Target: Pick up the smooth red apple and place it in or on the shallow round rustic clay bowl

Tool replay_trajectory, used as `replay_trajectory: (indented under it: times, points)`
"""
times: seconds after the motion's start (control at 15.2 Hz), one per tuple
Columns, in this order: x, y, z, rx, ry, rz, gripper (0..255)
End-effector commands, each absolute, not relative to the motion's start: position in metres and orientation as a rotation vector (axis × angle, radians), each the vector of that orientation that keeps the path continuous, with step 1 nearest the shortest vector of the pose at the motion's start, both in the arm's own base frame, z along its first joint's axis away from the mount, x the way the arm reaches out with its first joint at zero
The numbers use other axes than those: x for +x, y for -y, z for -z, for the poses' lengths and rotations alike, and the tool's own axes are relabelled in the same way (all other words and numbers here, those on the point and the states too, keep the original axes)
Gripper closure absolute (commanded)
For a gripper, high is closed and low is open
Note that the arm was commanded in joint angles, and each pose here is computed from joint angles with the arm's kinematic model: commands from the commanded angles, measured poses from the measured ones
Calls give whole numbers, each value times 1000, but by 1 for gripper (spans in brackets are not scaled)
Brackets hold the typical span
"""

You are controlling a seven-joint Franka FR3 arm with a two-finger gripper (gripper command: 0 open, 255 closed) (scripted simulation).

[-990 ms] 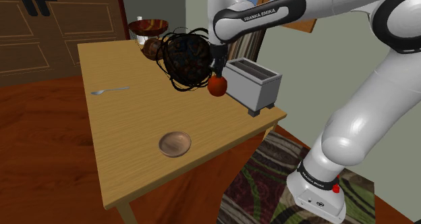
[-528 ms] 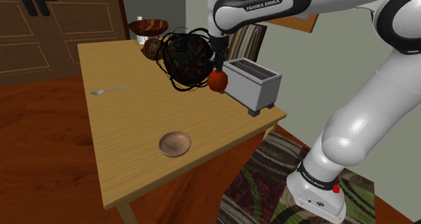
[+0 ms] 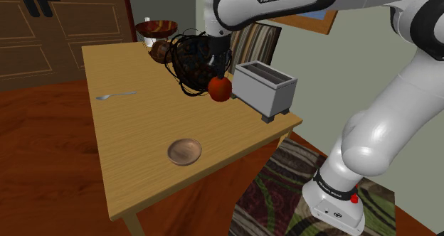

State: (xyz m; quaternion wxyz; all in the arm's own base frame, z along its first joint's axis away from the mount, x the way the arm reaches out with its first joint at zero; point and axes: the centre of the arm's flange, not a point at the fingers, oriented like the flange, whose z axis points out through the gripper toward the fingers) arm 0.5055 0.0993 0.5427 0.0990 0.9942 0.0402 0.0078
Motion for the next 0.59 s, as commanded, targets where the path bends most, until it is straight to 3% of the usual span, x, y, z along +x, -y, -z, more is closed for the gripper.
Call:
replay_trajectory:
  times: [0.0,0.53]
  points:
    - [499,-124,-548,2941,-117,-23,255]
    - [480,-225,-571,2941,-117,-23,255]
